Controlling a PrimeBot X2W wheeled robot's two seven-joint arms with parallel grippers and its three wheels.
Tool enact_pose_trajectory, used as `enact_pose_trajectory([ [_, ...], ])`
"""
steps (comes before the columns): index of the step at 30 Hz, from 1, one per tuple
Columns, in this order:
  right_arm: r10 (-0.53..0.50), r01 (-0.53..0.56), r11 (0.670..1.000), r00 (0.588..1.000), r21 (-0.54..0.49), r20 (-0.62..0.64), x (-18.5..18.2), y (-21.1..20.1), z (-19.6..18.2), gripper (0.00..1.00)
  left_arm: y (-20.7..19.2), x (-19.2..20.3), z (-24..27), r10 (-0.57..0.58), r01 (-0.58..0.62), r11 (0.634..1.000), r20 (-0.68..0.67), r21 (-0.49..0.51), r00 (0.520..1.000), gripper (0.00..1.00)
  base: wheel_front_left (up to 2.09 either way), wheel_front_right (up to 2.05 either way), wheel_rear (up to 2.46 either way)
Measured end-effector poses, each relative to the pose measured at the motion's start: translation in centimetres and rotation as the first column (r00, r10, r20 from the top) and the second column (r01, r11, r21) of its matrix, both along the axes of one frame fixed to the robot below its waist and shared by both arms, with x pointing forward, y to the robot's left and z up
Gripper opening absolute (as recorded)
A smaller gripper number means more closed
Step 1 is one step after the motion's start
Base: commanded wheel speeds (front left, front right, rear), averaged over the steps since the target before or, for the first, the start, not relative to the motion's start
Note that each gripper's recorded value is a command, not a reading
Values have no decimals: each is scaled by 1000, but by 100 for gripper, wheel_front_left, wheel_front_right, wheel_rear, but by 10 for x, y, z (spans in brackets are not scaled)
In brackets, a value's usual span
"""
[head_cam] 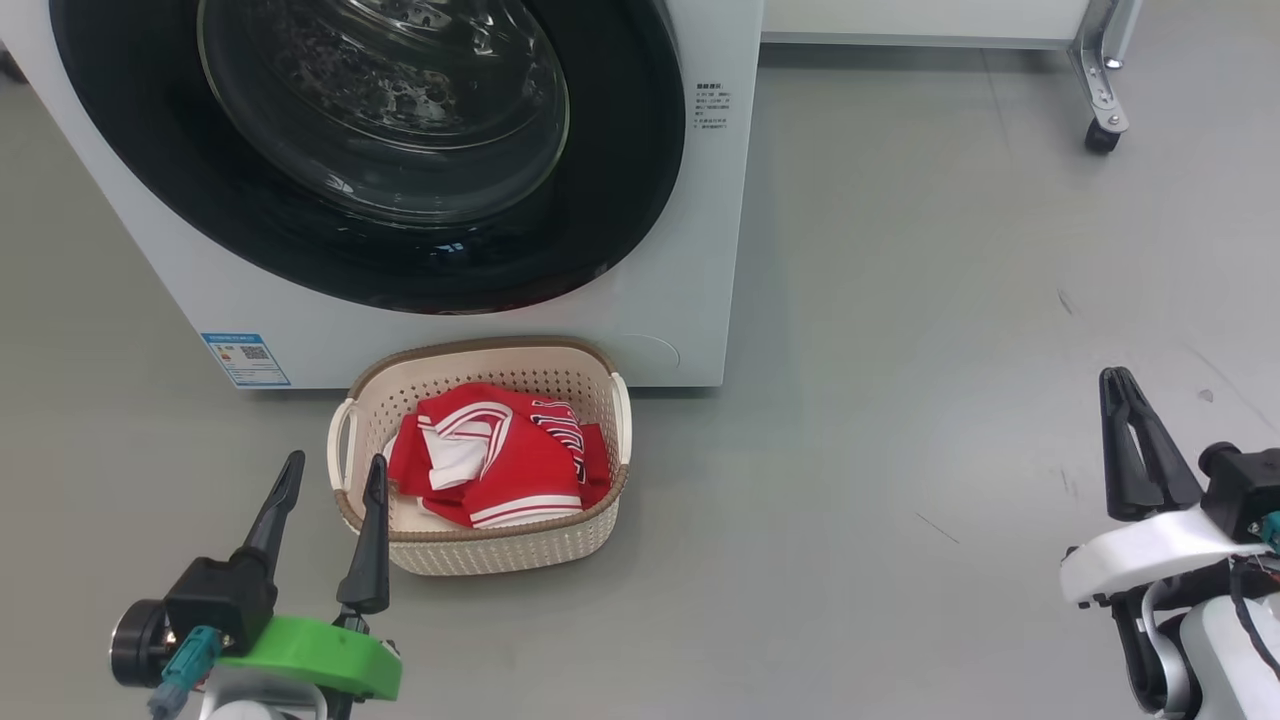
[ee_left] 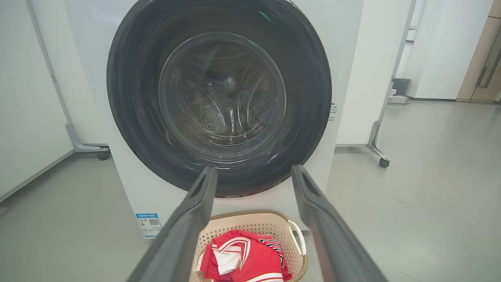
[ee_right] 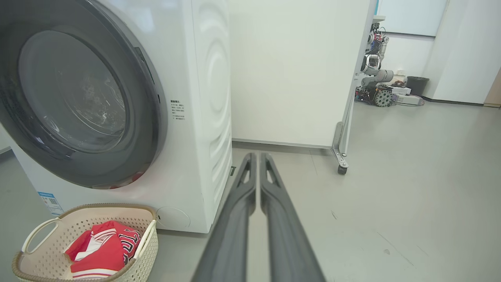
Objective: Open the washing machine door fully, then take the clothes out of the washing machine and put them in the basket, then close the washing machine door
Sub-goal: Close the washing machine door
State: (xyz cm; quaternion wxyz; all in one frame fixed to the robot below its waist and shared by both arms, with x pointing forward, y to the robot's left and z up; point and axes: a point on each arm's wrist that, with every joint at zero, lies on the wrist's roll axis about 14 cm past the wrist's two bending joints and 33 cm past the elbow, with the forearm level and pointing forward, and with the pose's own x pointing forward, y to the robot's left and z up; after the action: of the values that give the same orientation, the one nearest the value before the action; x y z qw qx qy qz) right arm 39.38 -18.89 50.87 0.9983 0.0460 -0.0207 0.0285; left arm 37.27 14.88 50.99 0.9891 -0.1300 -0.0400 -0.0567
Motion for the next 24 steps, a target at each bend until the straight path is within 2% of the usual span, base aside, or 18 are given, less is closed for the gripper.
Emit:
enact_pose_trajectory([
  [1, -11, 11, 1000, 1000, 1, 1, -2, -2, 0, 100, 0, 0, 0, -1, 1, 1000, 0, 0, 1000, 100, 0, 0, 0],
  [7, -41, 41, 999, 999, 22, 5, -10, -7, 0, 100, 0, 1, 1, 0, 0, 1000, 6, 18, 1000, 100, 0, 0, 0],
  [24, -54, 54, 999, 998, 4, 10, -21, -7, -1, 100, -3, -1, -7, -13, 13, 1000, -18, 11, 1000, 100, 0, 0, 0],
])
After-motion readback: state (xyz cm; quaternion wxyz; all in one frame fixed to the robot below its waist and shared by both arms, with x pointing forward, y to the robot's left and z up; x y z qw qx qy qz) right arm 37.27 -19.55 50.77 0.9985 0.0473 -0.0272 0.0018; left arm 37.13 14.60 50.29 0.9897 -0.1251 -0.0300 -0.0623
